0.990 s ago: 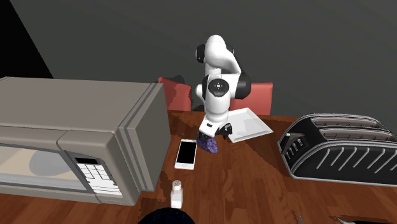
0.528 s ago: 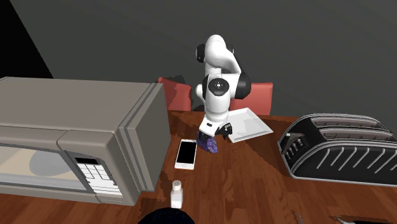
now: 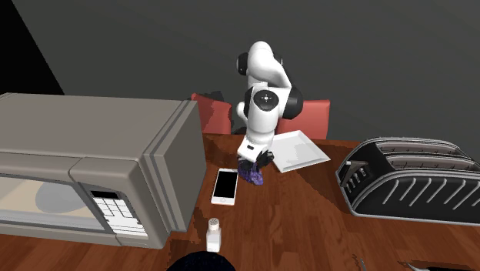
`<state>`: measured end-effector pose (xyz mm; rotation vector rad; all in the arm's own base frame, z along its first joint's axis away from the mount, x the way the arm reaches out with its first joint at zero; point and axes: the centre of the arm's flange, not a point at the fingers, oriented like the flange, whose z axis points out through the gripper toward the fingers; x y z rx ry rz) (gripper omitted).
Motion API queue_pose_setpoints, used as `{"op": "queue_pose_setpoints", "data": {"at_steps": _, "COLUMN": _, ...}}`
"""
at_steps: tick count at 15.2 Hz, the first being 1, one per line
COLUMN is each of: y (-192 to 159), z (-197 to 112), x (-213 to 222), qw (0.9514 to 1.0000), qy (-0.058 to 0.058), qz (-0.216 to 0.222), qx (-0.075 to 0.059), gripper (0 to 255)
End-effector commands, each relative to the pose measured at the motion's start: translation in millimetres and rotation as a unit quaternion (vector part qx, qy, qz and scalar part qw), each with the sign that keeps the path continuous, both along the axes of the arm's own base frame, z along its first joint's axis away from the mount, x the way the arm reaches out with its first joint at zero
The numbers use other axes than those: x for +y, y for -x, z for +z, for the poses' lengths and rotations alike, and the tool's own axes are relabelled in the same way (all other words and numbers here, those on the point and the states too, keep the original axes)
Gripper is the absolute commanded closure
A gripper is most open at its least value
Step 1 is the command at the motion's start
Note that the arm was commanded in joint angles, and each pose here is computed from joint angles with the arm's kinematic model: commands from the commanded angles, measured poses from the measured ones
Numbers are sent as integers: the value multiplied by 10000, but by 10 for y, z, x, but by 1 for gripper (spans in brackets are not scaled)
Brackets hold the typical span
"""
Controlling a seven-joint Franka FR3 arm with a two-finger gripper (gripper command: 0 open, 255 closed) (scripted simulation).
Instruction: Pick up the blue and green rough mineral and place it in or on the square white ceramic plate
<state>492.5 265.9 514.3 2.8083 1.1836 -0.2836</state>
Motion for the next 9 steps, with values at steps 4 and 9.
{"op": "queue_pose_setpoints", "data": {"at_steps": 4, "y": 97, "z": -137, "x": 93, "qw": 9985, "qy": -257, "qz": -74, "qx": 475, "gripper": 255}}
{"op": "queue_pose_setpoints", "data": {"at_steps": 9, "y": 48, "z": 77, "x": 69, "qw": 9995, "qy": -249, "qz": -49, "qx": 165, "gripper": 0}}
